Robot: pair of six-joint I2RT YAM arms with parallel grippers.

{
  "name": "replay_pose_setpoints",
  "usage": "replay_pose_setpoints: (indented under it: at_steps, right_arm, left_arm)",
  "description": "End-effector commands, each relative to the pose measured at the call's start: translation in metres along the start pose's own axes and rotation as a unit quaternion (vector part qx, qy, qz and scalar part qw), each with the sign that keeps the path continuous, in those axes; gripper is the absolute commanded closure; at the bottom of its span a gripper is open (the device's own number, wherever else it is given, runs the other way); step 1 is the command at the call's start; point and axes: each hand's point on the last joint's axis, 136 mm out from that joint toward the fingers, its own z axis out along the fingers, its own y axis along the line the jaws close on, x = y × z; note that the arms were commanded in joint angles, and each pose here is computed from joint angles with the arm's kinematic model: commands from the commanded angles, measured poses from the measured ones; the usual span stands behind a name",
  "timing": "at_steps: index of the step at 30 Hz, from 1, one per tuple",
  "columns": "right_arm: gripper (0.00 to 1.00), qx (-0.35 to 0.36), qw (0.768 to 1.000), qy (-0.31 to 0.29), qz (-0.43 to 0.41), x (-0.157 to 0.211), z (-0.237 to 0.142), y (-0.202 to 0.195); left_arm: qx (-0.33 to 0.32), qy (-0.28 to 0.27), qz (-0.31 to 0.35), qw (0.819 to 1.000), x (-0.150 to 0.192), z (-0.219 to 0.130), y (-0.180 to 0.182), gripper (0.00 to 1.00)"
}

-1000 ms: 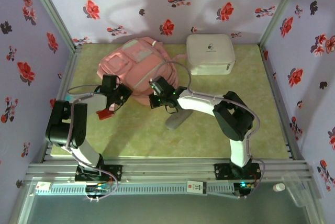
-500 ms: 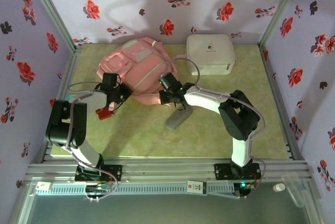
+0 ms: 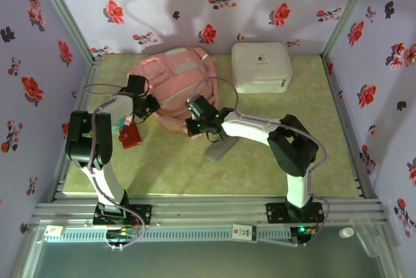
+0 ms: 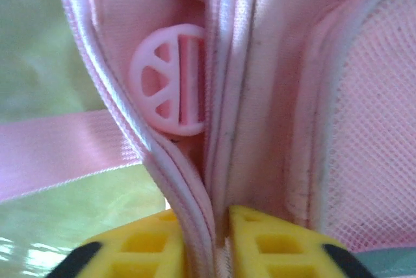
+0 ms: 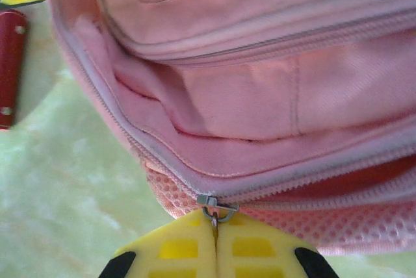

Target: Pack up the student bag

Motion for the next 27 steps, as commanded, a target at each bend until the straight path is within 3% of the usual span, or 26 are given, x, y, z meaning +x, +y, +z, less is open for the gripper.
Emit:
replay_pose_setpoints:
  at_steps: [1,4,8,11,17,27]
  right_arm:
    - [1.00,-0.065,0.998,0.010,0.024,-0.004,0.010,0.035]
    - [1.00,-0.080,0.996,0.003,0.030,-0.015,0.021,0.045]
    - [1.00,-0.095,0.995,0.006,0.031,-0.023,0.033,0.054]
    - [1.00,-0.105,0.994,0.008,0.033,-0.025,0.036,0.059]
    - [1.00,-0.121,0.992,0.007,0.033,-0.028,0.038,0.065]
    - [1.00,-0.112,0.993,0.011,0.034,-0.023,0.040,0.061]
  left_arm:
    - [-0.019,-0.049,0.010,0.999,-0.028,-0.013,0.005,0.61]
    - [-0.052,-0.054,-0.014,0.997,-0.025,-0.023,0.029,0.46]
    - [-0.061,-0.047,-0.033,0.996,-0.010,-0.038,0.049,0.40]
    - [-0.028,-0.028,-0.052,0.998,0.009,-0.049,0.044,0.37]
    - [0.087,0.011,-0.108,0.990,0.043,-0.053,0.013,0.36]
    - [0.118,0.037,-0.151,0.981,0.055,-0.028,0.003,0.39]
